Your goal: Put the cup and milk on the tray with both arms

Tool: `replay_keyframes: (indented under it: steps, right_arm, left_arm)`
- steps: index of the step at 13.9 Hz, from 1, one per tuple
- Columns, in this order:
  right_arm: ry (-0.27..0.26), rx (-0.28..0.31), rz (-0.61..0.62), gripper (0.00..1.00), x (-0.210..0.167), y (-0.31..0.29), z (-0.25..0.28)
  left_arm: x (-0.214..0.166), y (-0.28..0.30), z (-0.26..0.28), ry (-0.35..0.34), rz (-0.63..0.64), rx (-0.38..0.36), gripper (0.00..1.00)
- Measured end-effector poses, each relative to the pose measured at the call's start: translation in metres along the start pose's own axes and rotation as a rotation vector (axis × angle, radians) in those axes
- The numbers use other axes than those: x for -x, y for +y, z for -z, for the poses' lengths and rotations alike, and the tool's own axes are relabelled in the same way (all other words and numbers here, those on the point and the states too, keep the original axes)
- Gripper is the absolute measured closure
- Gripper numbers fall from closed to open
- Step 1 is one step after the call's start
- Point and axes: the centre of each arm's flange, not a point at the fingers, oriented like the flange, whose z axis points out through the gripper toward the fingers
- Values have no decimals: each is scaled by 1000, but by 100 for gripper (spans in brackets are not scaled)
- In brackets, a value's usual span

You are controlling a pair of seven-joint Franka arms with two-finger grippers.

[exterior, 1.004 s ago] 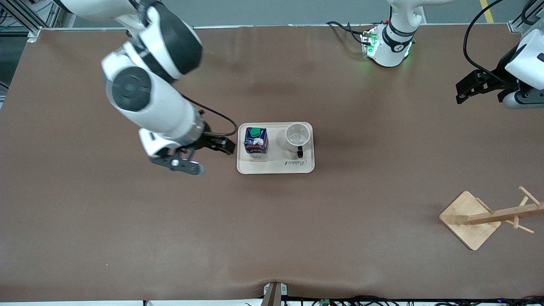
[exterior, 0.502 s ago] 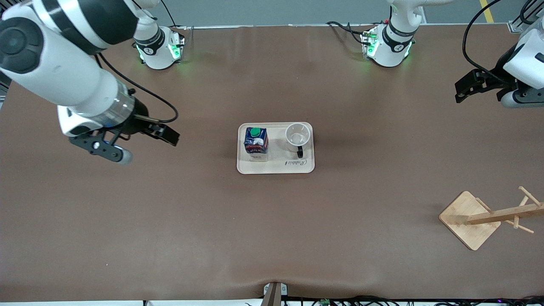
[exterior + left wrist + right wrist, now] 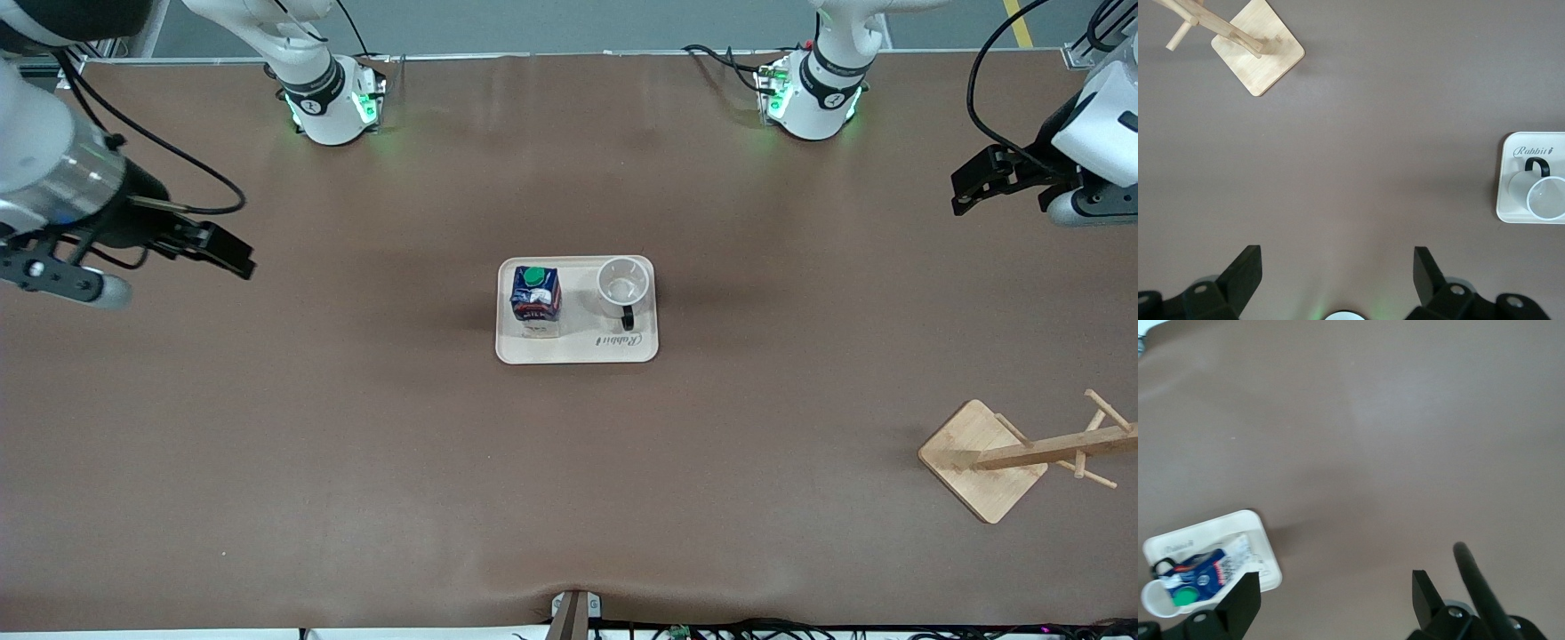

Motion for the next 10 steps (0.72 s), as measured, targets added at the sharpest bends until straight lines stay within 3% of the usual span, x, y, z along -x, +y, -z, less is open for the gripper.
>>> replay_keyframes:
  steps: [4,10]
  right_arm:
    - [-17,42,57,0,0,55,-4]
    - [-47,56,122,0,-13,125,-12]
  left_arm:
    - [0,0,0,0,0,0,0]
    - [2,0,0,-1,0,-1,0]
